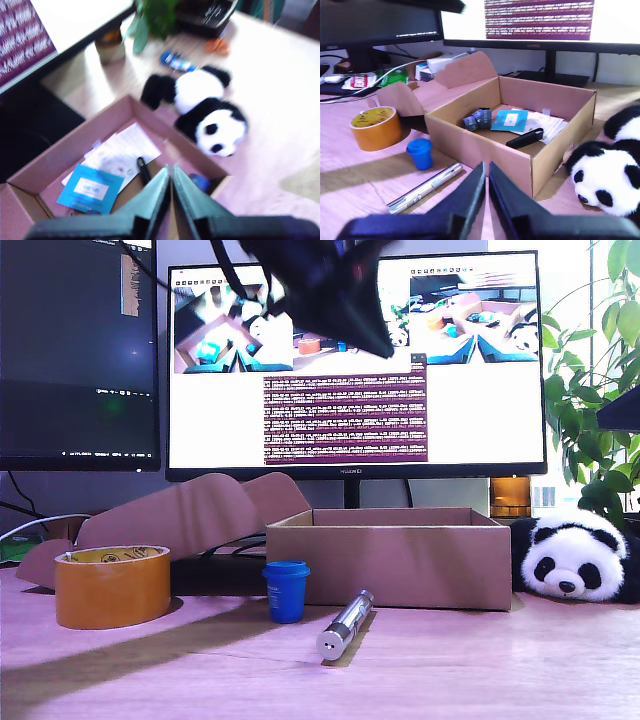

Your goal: Pick up the USB drive and place it inside the cardboard box

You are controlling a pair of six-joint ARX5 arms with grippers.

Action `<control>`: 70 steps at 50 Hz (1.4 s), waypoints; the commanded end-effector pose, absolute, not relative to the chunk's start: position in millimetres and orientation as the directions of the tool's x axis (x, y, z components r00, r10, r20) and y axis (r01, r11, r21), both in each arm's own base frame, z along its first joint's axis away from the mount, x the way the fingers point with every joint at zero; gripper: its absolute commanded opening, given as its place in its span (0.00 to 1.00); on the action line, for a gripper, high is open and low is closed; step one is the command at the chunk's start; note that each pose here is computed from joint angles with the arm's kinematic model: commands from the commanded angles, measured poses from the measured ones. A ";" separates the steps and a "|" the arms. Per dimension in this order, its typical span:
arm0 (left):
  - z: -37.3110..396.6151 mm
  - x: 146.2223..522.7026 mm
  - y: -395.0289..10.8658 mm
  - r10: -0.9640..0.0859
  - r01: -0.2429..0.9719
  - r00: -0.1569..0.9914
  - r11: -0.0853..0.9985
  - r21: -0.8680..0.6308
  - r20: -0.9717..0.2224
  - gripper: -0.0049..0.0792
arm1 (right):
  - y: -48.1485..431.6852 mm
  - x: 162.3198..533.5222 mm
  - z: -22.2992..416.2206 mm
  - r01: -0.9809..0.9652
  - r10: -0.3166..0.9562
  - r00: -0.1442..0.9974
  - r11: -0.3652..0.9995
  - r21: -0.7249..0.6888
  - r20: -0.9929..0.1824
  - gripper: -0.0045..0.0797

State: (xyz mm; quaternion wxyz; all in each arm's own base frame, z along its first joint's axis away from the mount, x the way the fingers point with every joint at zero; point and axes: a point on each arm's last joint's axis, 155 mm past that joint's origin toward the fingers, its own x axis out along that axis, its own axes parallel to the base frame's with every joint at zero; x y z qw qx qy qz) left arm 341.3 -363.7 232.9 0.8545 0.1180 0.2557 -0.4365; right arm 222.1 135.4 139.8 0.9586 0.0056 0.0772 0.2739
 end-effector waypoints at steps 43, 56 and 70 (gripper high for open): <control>212.9 334.9 -198.2 -0.529 0.572 0.719 0.819 -0.047 -0.451 0.03 | 26.4 254.0 154.7 -0.072 0.080 0.992 0.994 0.083 -0.095 0.04; 216.6 327.3 -164.1 -0.487 0.516 0.768 0.855 -0.047 -0.416 0.03 | 19.4 249.1 169.6 -0.063 0.065 0.997 0.996 0.068 -0.030 0.04; 207.0 313.9 -119.7 -0.421 0.425 0.838 0.903 -0.070 -0.346 0.03 | 20.3 247.7 159.7 -0.067 0.070 0.995 0.997 0.049 -0.068 0.04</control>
